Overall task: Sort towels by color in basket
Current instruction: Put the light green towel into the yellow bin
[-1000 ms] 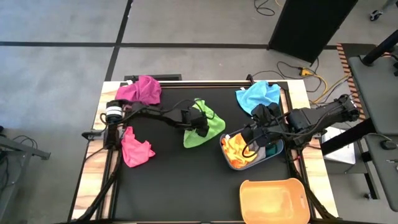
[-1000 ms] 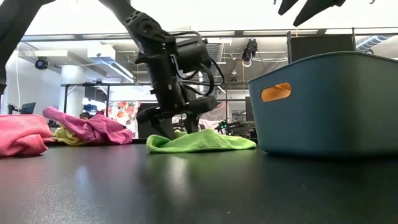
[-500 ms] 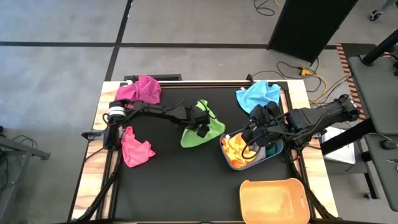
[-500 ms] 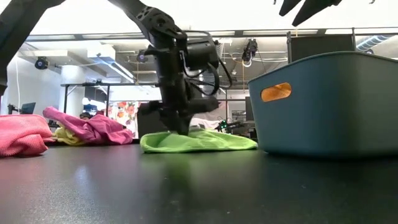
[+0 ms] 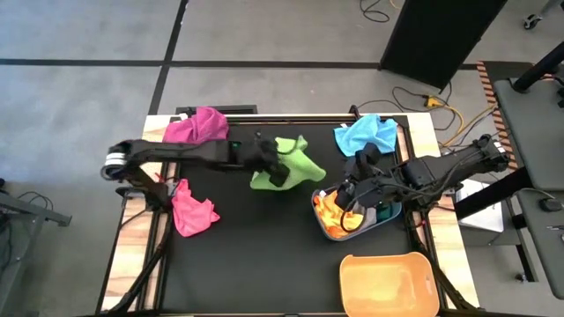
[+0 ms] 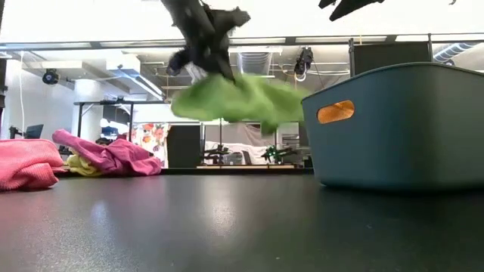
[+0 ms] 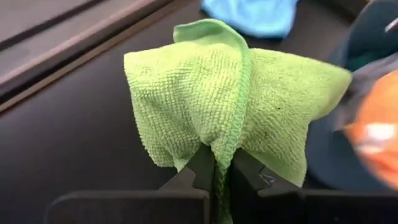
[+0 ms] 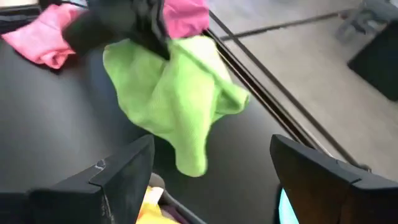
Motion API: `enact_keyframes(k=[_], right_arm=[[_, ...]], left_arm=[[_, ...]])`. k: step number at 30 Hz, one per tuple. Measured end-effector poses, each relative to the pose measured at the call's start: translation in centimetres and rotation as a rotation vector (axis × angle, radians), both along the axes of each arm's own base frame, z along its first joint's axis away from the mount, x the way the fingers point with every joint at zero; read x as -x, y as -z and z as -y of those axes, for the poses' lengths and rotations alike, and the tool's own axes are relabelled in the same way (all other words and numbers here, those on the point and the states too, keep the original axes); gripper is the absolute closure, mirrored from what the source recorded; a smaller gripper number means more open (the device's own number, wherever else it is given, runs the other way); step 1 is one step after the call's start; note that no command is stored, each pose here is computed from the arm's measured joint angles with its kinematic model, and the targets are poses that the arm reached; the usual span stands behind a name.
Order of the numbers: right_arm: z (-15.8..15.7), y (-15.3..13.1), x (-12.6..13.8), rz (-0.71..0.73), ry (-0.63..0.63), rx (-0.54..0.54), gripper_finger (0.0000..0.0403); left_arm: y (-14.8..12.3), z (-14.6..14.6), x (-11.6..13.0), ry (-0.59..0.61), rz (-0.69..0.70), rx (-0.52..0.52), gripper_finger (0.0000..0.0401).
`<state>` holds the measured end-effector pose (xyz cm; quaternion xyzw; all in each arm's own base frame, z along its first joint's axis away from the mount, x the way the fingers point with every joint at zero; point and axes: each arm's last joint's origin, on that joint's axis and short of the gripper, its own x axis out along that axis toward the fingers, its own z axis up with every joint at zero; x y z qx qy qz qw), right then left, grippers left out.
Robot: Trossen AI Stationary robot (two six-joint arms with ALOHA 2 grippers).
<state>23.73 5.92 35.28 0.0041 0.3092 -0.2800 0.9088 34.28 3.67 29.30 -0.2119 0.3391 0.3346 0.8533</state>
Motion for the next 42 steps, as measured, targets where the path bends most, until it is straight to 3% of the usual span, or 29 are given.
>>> enact_keyframes(k=[6, 11, 16, 21, 28, 33, 38, 42], right_arm=[[-0.5, -1.5, -1.2, 0.076, -0.152, 0.095, 0.0066], [-0.9, -2.6, -2.5, 0.153, -0.229, 0.192, 0.0053], [-0.6, -3.1, -3.3, 0.187, -0.238, 0.264, 0.0058], [0.0, -3.0, -3.6, 0.199, -0.203, 0.237, 0.0077], [0.0, -3.0, -3.7, 0.237, -0.181, 0.176, 0.0159], [0.1, -3.1, -3.8, 0.260, -0.182, 0.144, 0.0257], [-0.2, -3.7, -3.6, 0.276, -0.212, 0.108, 0.0370], [-0.7, -5.0, -3.2, 0.306, -0.267, 0.012, 0.0383]], left_arm=[[-5.0, 1.0, 2.5, 0.056, 0.186, -0.085, 0.0399], [-7.8, 2.3, 2.2, 0.323, 0.377, -0.130, 0.0399], [-8.7, 3.4, 1.2, 0.538, 0.526, -0.089, 0.0399], [-9.1, 3.7, 0.5, 0.620, 0.615, -0.070, 0.0399], [-9.2, 3.7, 0.5, 0.629, 0.631, -0.079, 0.0385], [-9.2, 3.7, 0.0, 0.630, 0.653, -0.093, 0.0380], [-8.8, 3.4, 0.4, 0.598, 0.557, -0.125, 0.0363], [-10.8, 3.1, 1.8, 0.588, 0.469, -0.110, 0.0321]])
